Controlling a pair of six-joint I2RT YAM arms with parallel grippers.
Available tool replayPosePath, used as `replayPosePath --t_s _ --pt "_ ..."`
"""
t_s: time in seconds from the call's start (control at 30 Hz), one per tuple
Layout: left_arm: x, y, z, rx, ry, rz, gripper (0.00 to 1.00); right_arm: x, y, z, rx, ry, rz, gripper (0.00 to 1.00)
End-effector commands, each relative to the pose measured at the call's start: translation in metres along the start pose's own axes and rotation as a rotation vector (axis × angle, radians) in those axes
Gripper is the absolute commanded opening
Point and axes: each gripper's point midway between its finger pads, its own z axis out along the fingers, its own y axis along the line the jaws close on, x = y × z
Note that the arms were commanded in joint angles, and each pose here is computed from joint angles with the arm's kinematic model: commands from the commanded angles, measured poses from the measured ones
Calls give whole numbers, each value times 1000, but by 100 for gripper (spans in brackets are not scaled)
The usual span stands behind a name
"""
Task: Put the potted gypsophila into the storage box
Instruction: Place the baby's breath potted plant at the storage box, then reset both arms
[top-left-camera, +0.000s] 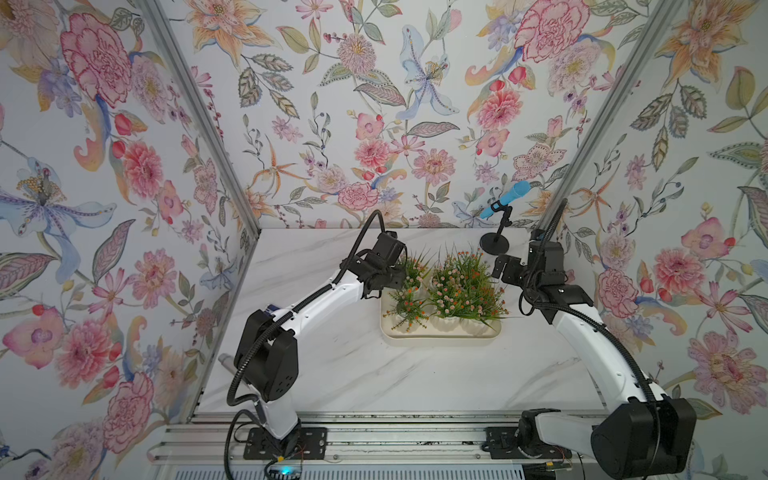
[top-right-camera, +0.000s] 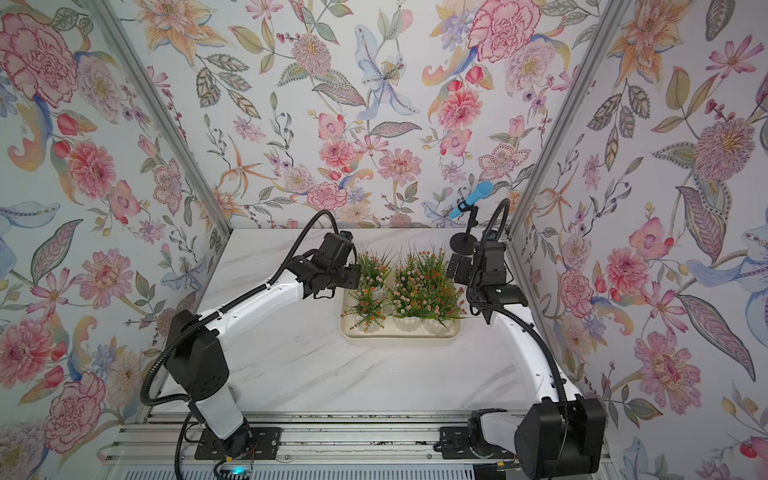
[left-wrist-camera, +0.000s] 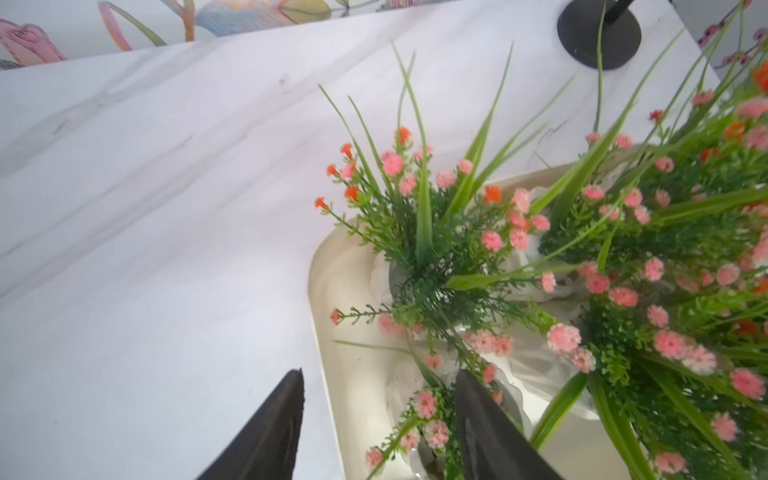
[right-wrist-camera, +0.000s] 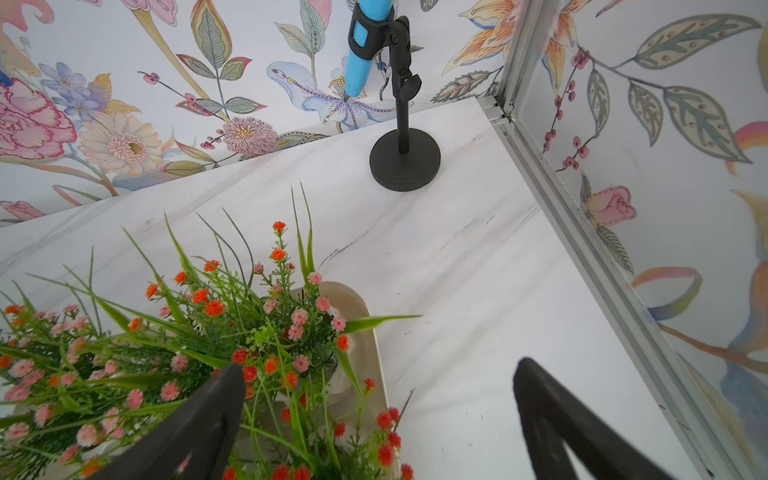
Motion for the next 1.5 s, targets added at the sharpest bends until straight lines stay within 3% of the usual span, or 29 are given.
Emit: replayPosePath --t_s 0.0,0.2,0.37,0.4,0.47,0.9,1.27,1.47 --pt "-43 9 -27 23 -144 -10 65 3 -14 -4 55 -18 77 100" --pt "-76 50 -62 -27 -282 -1 71 18 -28 -6 117 -13 100 100" --pt "-75 106 -86 -102 -354 -51 81 26 -45 -19 185 -36 129 100" --pt "-73 118 -88 -117 -363 -64 90 29 -49 -21 202 -38 133 100" --pt "-69 139 -92 -152 -377 -83 99 35 -57 -25 232 -35 143 100" --pt "9 251 -115 -456 -529 -144 100 46 -74 -38 291 -35 200 100" --pt "77 303 -149 -729 -754 -69 100 49 -67 -37 255 -15 237 100" --pt "94 305 -123 -676 -760 -94 100 49 -67 -43 253 -32 277 100"
